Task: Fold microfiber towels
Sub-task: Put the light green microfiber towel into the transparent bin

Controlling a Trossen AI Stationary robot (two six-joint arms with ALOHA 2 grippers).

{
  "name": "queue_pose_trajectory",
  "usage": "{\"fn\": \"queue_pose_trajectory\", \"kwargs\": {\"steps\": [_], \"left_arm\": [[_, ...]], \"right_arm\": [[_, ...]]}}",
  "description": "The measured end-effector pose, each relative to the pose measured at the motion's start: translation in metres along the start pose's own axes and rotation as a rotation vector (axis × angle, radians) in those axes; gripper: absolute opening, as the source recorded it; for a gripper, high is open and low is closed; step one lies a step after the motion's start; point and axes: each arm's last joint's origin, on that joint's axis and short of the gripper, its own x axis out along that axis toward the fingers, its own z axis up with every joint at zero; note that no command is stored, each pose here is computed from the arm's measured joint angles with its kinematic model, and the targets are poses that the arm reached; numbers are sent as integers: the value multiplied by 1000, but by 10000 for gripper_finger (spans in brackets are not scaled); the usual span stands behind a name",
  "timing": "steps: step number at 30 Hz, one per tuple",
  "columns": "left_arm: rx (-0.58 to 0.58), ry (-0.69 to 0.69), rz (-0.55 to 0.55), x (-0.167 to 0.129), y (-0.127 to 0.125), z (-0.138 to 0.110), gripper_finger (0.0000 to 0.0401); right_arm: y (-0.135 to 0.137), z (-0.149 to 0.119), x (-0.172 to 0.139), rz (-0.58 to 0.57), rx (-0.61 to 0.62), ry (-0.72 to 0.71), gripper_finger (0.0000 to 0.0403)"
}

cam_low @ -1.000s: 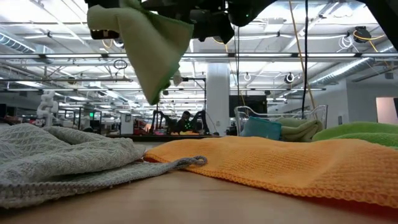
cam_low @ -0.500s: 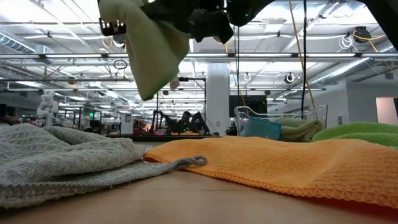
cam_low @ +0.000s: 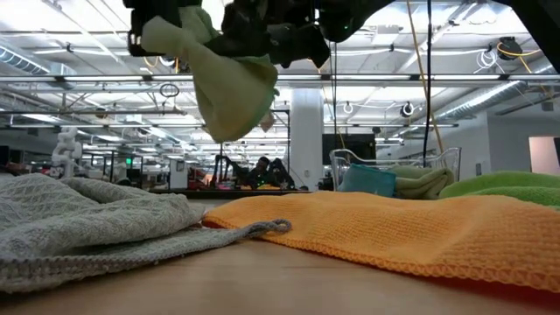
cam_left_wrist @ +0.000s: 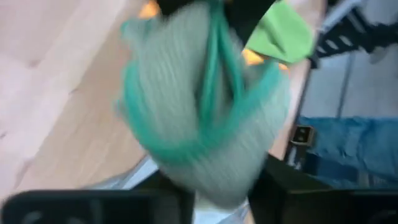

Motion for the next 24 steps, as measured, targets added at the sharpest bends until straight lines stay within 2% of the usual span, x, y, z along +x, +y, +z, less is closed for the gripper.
{"fn": "queue_pose_trajectory", "kwargs": {"steps": [3, 6, 11, 18, 24], "left_arm": [[-61, 4, 39, -4, 3, -3, 181], [-104, -28, 31, -13, 7, -3, 238], [-116, -124, 46, -34, 12, -5, 297], [-123, -271, 166, -59, 24, -10, 305], [-148, -335, 239, -66, 34, -6, 279]], "right_arm": [[-5, 1, -13, -29, 68, 19, 33], [-5, 1, -28, -56, 112, 53, 28], [-5, 0, -56, -109, 203, 119, 28], [-17, 4, -131, -247, 480, 94, 28], [-33, -2, -210, -483, 707, 7, 28]]}}
